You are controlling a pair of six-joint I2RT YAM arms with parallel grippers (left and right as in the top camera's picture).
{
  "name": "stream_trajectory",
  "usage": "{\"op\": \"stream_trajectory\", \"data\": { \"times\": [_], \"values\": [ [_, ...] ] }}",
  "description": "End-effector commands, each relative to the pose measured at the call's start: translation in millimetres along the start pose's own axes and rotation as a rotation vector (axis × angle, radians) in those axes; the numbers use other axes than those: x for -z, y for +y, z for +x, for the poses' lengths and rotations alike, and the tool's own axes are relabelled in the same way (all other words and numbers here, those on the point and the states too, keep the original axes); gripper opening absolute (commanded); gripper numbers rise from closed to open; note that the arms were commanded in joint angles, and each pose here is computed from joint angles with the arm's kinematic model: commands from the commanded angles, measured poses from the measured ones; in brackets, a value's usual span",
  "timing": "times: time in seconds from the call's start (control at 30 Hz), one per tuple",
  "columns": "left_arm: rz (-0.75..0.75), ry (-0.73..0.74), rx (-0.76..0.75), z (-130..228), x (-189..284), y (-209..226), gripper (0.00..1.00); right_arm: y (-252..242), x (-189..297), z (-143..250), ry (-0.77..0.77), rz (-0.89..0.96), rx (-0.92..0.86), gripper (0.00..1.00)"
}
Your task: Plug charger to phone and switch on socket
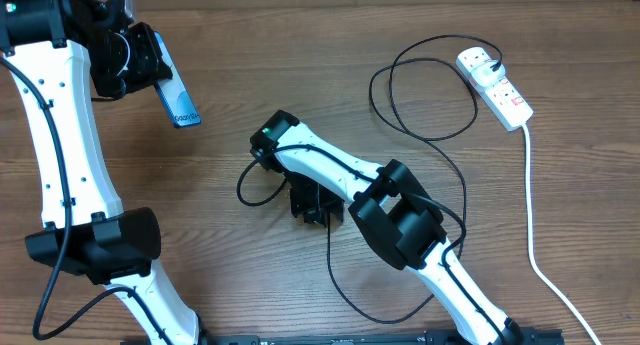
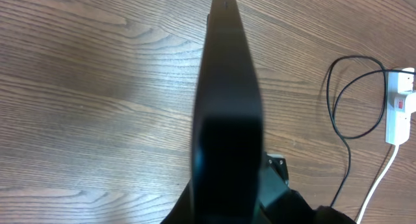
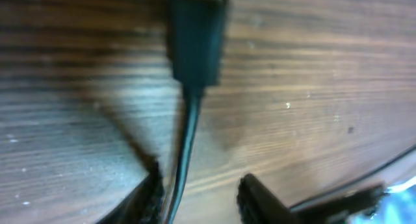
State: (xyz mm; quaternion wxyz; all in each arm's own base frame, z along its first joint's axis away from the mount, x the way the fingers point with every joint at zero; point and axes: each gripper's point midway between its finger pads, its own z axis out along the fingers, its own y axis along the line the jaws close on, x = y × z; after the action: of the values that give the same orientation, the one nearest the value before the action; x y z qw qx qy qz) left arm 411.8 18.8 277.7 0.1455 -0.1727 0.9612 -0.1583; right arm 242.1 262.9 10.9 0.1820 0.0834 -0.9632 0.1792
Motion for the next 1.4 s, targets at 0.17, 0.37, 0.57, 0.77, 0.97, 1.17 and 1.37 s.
{"op": "stream_trajectory", "data": {
  "times": [0.17, 0.37, 0.57, 0.77, 0.97, 1.17, 1.37],
  "values": [
    [0.002, -0.004, -0.026, 0, 1, -1, 0.04, -12, 56, 5, -0.150, -0.119, -0.021, 0.58],
    [0.002, -0.002, -0.025, 0, 1, -1, 0.04, -11, 59, -14, -0.154, -0.254, -0.061, 0.54],
    [0.002, -0.002, -0.026, 0, 1, -1, 0.04, -1, 31, -28, -0.092, -0.374, -0.057, 0.47],
    [0.003, -0.006, -0.026, -1, 1, -1, 0.04, -1, 11, -34, -0.093, -0.372, -0.038, 0.46],
    [0.002, -0.005, -0.026, -1, 1, -1, 0.04, 5, 12, -44, -0.137, -0.396, -0.034, 0.36],
    [0.002, -0.002, -0.026, 0, 1, -1, 0.04, 6, 10, -48, -0.155, -0.393, -0.036, 0.22],
    [0.002, -0.002, -0.026, 0, 1, -1, 0.04, 4, 9, -46, -0.145, -0.388, -0.036, 0.09]
  ]
}}
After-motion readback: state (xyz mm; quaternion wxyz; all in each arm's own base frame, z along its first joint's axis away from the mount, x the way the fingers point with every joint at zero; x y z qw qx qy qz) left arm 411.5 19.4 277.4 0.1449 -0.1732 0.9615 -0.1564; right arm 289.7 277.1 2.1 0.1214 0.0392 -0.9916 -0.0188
